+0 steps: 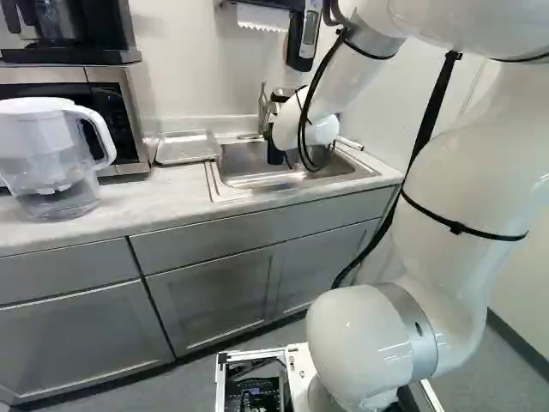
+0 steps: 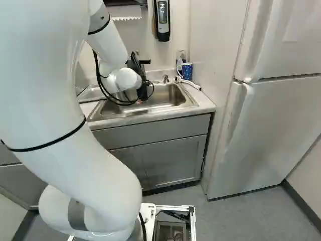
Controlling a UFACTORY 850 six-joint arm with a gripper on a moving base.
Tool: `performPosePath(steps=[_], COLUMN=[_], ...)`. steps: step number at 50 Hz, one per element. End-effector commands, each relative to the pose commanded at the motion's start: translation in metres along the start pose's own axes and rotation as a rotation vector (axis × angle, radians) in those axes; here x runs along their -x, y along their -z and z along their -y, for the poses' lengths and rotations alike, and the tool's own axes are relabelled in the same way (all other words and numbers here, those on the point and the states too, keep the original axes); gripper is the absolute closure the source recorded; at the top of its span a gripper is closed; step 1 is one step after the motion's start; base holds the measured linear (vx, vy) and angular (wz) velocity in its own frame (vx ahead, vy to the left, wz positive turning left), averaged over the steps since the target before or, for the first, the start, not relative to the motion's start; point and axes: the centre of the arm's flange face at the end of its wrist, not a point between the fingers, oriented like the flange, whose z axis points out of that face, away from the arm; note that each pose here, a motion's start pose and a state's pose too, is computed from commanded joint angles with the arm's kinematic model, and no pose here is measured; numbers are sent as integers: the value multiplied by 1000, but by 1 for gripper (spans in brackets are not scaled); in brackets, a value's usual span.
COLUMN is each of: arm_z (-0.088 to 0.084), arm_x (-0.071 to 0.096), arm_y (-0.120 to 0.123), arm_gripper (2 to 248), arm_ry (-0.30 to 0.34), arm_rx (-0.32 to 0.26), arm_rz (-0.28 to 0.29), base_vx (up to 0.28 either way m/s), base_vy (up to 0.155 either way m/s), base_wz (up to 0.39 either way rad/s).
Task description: Rinse the cup and place it in the tray
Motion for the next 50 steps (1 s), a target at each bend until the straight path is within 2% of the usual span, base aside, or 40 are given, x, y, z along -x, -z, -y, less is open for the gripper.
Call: performPosePath(steps=[50], arm_z=[0], arm_x=[0], arm_y=[0], arm_gripper=[126], arm_ry=[0], arm_rx=[0], arm_rz=[0], base_vx=[0], base_vy=[0], base_wz=[0])
